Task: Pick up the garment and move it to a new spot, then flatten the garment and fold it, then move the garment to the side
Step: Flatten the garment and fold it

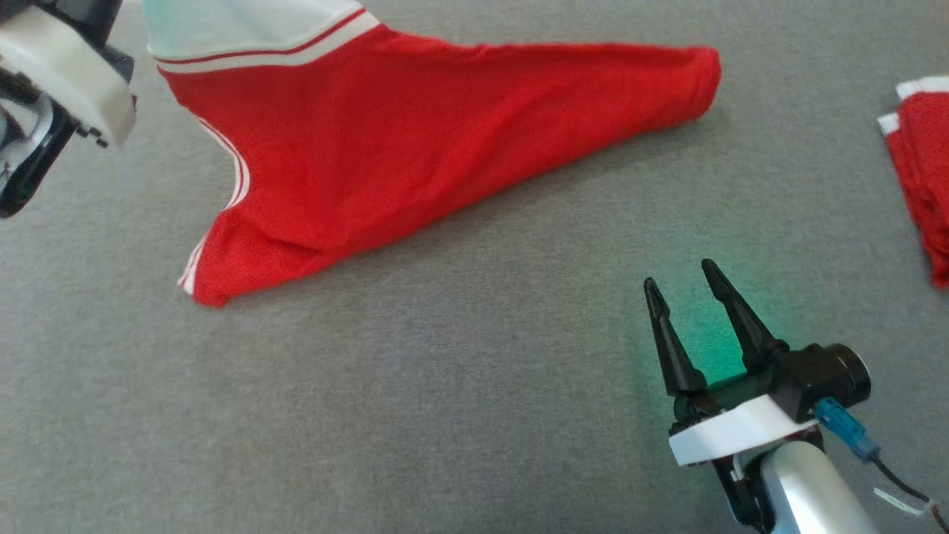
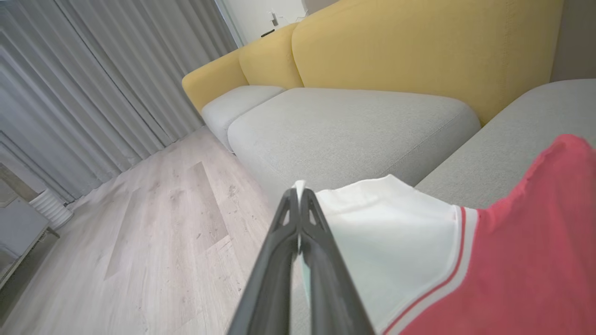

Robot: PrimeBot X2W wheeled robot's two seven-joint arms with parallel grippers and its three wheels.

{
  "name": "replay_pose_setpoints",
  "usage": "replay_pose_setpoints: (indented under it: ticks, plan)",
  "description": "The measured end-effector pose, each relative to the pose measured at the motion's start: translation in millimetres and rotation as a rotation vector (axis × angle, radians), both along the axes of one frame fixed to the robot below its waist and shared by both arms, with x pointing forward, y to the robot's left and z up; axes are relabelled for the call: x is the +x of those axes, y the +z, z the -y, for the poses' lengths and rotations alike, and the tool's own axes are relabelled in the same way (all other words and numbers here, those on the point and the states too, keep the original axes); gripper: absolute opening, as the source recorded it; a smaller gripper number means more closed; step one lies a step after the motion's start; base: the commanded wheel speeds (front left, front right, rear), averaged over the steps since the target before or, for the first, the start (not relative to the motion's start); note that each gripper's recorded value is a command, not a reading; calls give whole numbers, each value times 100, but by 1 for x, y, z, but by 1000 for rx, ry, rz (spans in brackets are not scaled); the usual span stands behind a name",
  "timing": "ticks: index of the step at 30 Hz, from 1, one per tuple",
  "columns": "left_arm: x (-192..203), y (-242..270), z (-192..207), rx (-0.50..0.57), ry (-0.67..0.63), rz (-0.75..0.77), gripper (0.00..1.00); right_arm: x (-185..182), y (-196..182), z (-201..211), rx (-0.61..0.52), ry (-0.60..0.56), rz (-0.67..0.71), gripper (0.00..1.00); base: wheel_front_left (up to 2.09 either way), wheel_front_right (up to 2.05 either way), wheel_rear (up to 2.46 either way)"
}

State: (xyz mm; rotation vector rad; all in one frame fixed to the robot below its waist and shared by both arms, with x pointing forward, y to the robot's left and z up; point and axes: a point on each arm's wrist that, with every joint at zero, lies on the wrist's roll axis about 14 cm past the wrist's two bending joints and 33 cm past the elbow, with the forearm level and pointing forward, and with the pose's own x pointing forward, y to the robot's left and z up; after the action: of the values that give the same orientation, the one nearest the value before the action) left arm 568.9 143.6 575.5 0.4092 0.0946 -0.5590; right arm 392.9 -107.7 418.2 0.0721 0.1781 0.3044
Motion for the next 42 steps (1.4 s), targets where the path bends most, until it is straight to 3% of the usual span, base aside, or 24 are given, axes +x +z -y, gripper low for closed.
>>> replay_pose_setpoints:
  ticks: [9, 17, 21, 30, 38, 42]
  plan:
    - [-18, -9, -13, -26, 14, -19, 0, 11, -3, -11, 15, 47, -2, 100, 0, 0, 0]
    - [-24, -17, -10, -41, 1, -36, 0, 78, 16, 27, 50, -13, 58, 100, 0, 0, 0]
    - [-28, -20, -10, -36, -6, -45, 0, 101, 9, 44, 130, -48, -22, 100, 0, 0, 0]
    - [-35, -35, -5, -40, -33, -83, 0, 141, 7, 45, 250, 10, -205, 100, 0, 0, 0]
    - [-34, -44, -1, -32, -54, -105, 0, 154, -27, 36, 329, 12, -385, 100, 0, 0, 0]
    - [-31, -48, -2, -27, -51, -116, 0, 163, -32, 34, 369, 0, -411, 100, 0, 0, 0]
